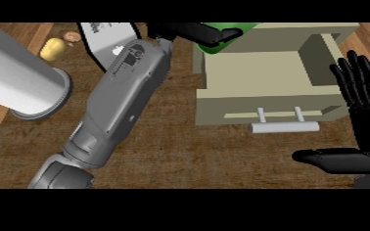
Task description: Pick up the cup, place it into the drawer and close the drawer
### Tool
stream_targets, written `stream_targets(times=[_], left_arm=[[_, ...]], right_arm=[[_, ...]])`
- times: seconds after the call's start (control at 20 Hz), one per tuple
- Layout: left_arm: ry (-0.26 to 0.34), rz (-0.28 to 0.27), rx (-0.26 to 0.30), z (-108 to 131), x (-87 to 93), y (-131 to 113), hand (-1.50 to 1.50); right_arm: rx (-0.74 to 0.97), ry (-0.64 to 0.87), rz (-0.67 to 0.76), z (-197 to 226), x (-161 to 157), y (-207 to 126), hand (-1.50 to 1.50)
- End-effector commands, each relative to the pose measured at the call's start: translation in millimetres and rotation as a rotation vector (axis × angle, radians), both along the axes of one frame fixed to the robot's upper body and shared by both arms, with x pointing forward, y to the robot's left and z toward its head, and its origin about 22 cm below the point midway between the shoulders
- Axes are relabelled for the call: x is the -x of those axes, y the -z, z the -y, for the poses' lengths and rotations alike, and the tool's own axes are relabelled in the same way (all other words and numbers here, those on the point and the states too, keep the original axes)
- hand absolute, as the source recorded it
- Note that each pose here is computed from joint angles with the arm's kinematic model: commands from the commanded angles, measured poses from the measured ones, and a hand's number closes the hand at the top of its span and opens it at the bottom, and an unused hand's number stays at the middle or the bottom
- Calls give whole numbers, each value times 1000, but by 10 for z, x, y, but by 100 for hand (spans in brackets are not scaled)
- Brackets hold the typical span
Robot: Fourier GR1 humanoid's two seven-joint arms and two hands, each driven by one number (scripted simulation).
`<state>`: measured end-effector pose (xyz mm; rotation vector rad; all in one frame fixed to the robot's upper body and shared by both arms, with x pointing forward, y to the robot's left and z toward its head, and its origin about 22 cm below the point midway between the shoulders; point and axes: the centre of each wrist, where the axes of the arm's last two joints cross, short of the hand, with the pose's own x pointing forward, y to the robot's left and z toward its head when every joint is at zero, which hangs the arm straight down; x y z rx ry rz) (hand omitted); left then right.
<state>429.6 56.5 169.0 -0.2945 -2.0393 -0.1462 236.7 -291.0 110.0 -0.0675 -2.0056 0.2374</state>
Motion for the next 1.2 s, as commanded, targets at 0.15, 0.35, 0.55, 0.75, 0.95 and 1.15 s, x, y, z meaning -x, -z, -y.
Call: stream_targets(times=[0.15,0.35,0.55,0.75,0.95,1.15], left_arm=[[-49,-61,-66,207,-42,166,150],[-65,-95,-65,236,-24,313,150],[-29,-116,-128,327,-2,338,150],[-63,-152,-224,329,-6,419,150],[-69,-154,-304,337,31,549,-150],[-71,-171,-375,369,46,578,-150]], right_arm=[[12,4,6,-157,-84,-51,-150],[4,-25,-2,49,57,-38,-150],[4,-37,10,-55,-109,-52,-150],[6,-24,-2,-63,-81,5,-150],[15,-63,31,-84,-156,-58,-150],[12,-66,10,-82,-153,-145,-150]])
